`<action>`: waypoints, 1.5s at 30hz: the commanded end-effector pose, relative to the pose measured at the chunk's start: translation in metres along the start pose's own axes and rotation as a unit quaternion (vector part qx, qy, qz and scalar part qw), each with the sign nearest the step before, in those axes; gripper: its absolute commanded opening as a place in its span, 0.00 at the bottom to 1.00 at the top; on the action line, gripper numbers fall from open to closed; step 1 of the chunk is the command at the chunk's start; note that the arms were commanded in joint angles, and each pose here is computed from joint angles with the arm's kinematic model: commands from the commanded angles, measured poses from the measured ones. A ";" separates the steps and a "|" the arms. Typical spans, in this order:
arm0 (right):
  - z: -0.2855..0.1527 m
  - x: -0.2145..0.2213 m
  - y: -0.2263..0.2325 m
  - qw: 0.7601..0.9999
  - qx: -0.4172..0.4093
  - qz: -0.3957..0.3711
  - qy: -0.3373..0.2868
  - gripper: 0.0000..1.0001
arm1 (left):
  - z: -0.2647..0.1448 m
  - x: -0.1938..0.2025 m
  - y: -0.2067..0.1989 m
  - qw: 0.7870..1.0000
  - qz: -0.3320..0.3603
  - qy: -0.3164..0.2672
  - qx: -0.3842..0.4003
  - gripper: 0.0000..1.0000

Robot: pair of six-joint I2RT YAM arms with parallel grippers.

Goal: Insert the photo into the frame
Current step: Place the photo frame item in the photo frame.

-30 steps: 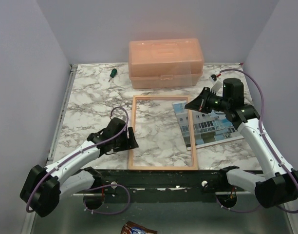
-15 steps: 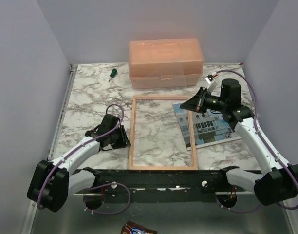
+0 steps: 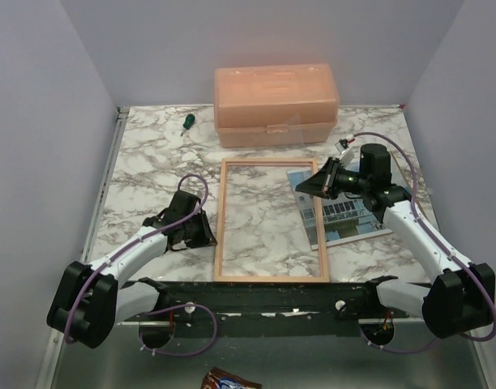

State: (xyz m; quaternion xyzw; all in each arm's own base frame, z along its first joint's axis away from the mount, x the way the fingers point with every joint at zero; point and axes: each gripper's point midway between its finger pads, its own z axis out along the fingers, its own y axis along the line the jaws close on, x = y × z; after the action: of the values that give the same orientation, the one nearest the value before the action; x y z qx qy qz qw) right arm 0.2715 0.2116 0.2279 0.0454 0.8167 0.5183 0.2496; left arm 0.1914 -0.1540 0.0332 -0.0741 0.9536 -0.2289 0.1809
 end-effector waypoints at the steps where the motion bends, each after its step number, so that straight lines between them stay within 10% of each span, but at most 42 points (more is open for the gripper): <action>1: 0.000 0.005 0.004 1.000 -0.028 0.007 0.003 0.01 | 0.007 0.007 0.011 1.000 0.006 0.009 -0.013 0.22; 45: 0.000 0.021 -0.033 0.999 0.007 -0.026 -0.033 0.01 | 0.013 0.011 0.014 1.000 0.015 0.018 -0.011 0.22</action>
State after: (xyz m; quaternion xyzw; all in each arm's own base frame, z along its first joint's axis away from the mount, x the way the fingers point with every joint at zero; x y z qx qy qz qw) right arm 0.2559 0.2056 0.1890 0.0562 0.8180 0.5103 0.2595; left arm 0.1984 -0.1613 0.0327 -0.0621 0.9485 -0.2460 0.1896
